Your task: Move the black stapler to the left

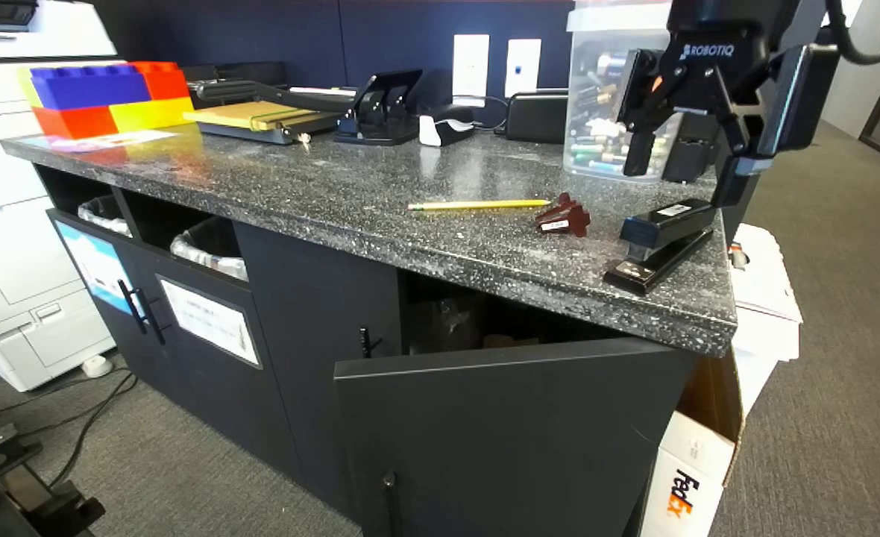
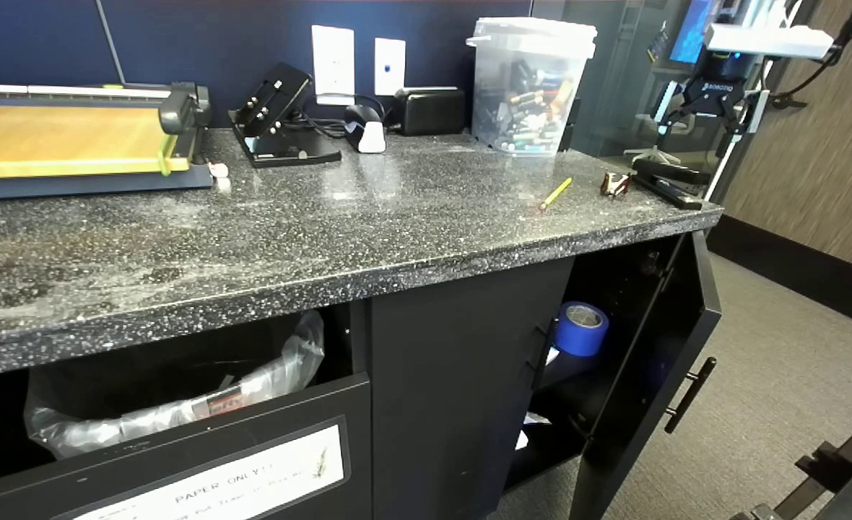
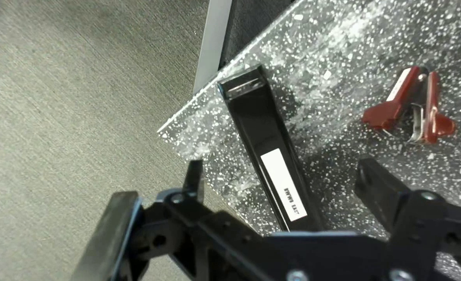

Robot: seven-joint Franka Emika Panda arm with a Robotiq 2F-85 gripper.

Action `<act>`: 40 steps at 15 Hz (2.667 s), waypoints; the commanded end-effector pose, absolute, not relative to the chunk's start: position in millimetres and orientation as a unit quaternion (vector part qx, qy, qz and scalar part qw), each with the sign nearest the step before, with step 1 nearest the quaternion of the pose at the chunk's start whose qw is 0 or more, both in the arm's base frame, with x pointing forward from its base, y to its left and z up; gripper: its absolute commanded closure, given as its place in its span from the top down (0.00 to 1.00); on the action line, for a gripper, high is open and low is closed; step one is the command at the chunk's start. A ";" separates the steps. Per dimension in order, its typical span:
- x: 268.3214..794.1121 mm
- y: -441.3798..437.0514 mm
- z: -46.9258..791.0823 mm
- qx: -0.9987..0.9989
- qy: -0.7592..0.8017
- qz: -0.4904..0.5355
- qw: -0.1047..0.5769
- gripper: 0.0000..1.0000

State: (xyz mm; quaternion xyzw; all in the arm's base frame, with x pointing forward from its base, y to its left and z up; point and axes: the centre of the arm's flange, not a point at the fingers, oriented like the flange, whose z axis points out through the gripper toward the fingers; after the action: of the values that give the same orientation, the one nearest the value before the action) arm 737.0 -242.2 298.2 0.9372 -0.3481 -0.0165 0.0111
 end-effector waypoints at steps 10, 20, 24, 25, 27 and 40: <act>838.0 -261.6 217.3 0.909 -0.415 -0.010 0.034 0.59; 835.3 -265.2 261.3 0.909 -0.417 -0.002 0.015 0.17; 827.1 -249.7 309.1 0.917 -0.398 0.014 -0.009 0.17; 827.0 -242.1 322.0 0.922 -0.388 0.014 -0.016 0.17; 826.2 -218.7 350.7 0.931 -0.363 0.009 -0.032 0.17; 784.9 165.2 350.2 0.990 -0.129 -0.032 -0.038 0.17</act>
State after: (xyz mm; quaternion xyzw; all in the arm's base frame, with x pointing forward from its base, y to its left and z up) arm 783.5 106.2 364.6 0.9849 -0.1660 -0.0261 -0.0414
